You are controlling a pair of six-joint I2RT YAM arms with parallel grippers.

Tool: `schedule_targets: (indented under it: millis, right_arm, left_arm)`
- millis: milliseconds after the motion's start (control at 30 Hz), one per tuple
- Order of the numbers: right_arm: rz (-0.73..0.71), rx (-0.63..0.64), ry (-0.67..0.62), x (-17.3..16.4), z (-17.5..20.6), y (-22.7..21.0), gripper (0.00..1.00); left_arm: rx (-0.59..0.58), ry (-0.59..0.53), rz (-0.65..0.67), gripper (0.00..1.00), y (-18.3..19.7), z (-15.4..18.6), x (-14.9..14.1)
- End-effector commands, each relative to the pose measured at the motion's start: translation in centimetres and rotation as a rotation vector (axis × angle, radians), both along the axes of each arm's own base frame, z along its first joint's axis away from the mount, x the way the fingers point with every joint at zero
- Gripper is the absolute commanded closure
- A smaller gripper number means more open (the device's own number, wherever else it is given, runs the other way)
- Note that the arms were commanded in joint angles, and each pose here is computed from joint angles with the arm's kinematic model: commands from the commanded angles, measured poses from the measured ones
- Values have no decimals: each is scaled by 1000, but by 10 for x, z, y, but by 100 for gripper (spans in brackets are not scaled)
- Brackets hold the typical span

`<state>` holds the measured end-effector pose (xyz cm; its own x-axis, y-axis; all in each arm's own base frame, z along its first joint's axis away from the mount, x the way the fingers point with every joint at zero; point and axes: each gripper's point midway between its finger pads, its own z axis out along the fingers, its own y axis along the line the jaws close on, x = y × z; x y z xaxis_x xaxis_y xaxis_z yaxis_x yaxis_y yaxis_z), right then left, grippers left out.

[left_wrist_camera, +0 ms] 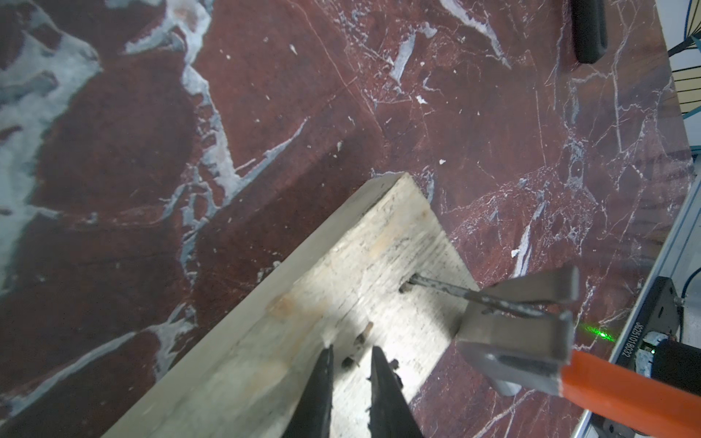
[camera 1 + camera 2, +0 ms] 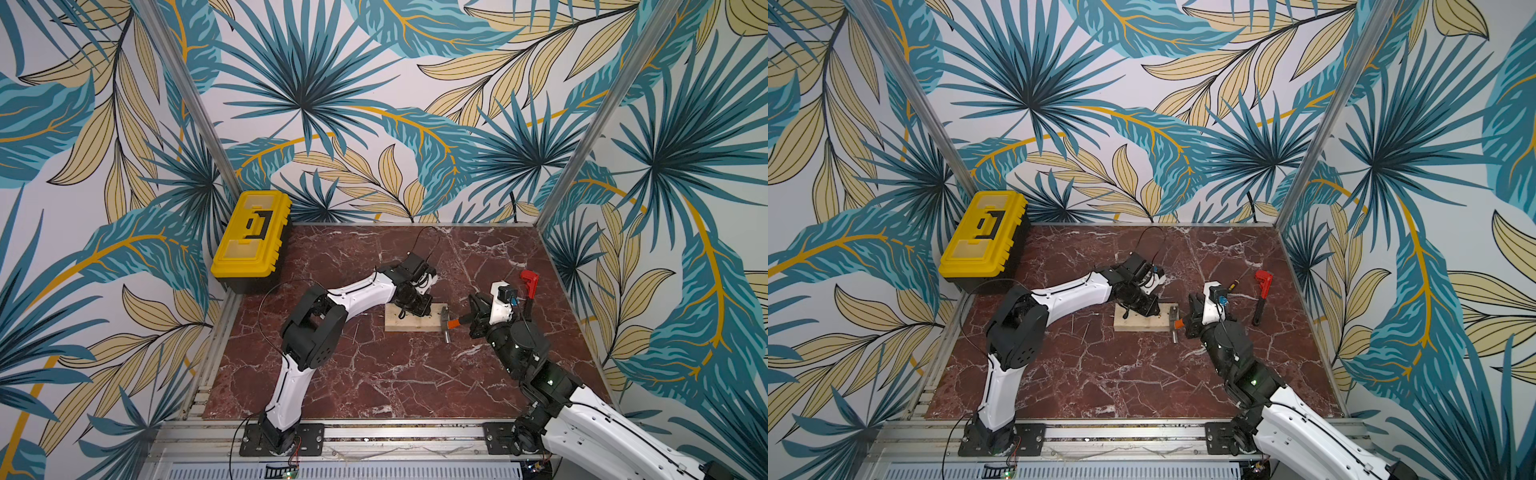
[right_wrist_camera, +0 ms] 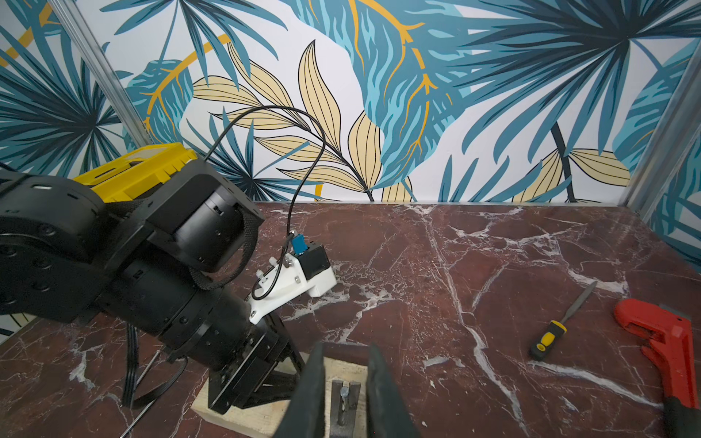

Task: Use a claw hammer to pull out a nail
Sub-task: Remove the nail from the mounting plate.

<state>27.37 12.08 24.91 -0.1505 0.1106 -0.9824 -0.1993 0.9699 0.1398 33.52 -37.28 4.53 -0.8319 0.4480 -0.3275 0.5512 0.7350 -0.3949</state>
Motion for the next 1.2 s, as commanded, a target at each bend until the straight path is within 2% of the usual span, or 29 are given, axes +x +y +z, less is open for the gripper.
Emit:
schedule_targets:
  millis: [0,1167]
  right_arm:
    - [-21,-201,169,-6,-62,-11,100]
    - [-54,-161,105,-14,-39,-23,100]
  left_arm:
    - [557,345,37,79,121,-144,-79]
    - [561,355,37,80,123,-147,-82]
